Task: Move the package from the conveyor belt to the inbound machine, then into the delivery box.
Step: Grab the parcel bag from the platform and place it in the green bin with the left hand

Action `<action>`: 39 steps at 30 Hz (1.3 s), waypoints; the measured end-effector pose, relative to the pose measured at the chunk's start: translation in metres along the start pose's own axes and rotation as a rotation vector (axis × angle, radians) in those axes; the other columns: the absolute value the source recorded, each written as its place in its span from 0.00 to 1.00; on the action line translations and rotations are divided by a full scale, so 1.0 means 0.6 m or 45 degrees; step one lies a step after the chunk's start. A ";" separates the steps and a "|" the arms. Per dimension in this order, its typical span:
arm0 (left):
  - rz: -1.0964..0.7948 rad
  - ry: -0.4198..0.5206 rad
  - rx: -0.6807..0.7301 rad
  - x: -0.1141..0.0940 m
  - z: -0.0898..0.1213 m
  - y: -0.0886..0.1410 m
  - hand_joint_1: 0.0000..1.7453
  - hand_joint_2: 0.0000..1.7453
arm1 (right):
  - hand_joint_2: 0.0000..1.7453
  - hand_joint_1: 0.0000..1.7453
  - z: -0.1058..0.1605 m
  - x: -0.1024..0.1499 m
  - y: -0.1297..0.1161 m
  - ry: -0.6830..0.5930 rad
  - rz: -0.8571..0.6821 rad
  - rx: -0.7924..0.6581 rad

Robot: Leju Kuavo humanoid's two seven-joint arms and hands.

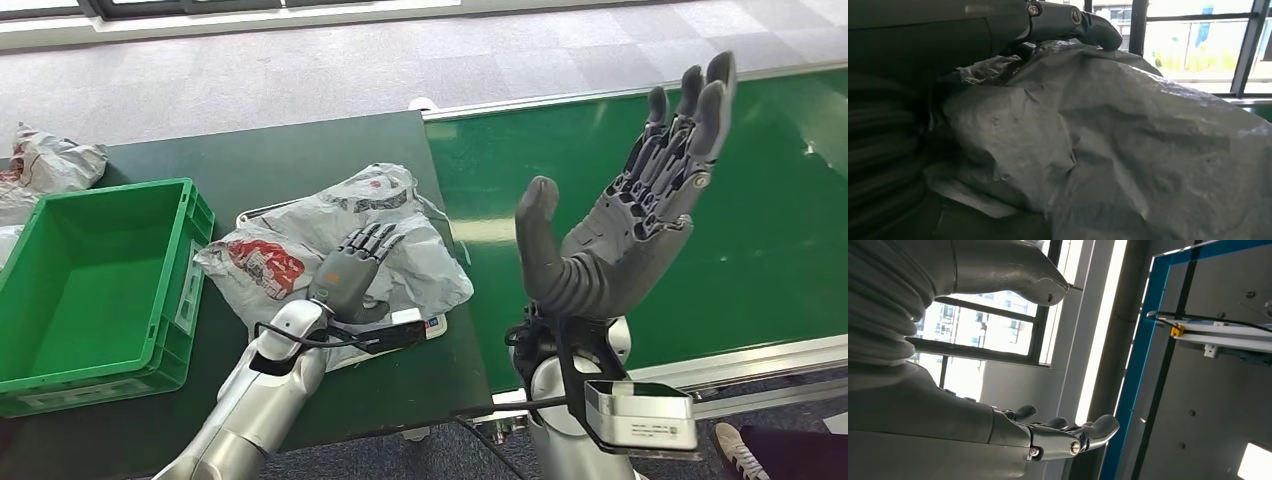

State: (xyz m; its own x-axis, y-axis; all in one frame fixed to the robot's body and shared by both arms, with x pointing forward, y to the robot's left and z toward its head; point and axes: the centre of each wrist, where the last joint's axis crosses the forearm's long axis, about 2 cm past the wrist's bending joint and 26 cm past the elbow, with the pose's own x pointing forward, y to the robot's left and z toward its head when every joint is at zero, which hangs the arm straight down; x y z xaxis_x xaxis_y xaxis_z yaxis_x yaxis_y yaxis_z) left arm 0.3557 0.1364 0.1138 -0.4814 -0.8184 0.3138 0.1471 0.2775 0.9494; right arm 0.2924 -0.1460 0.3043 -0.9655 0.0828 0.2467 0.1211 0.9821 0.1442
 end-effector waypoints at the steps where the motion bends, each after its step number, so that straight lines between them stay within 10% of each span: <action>1: 0.001 -0.005 -0.024 0.000 -0.001 -0.002 1.00 1.00 | 1.00 0.00 0.000 0.000 0.000 -0.003 0.000 0.005; 20: 0.055 -0.082 -0.033 -0.004 -0.015 0.009 1.00 1.00 | 1.00 0.00 -0.006 0.000 0.003 -0.035 0.016 0.053; 33: 1.331 -0.800 0.648 -0.033 0.036 0.136 1.00 1.00 | 1.00 0.00 0.010 -0.032 -0.003 0.099 0.001 0.028; 39: 0.854 -0.432 1.111 -0.083 0.069 0.194 1.00 1.00 | 1.00 0.00 0.014 -0.040 -0.012 0.110 0.055 0.007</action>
State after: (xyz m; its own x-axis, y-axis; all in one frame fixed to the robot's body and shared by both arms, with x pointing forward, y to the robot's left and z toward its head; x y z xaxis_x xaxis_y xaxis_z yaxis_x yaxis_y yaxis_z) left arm 0.3610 0.2300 0.2083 -0.7597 -0.2336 0.6069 -0.1230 0.9680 0.2186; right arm 0.3127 -0.1535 0.2890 -0.9359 0.1102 0.3345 0.1605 0.9789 0.1266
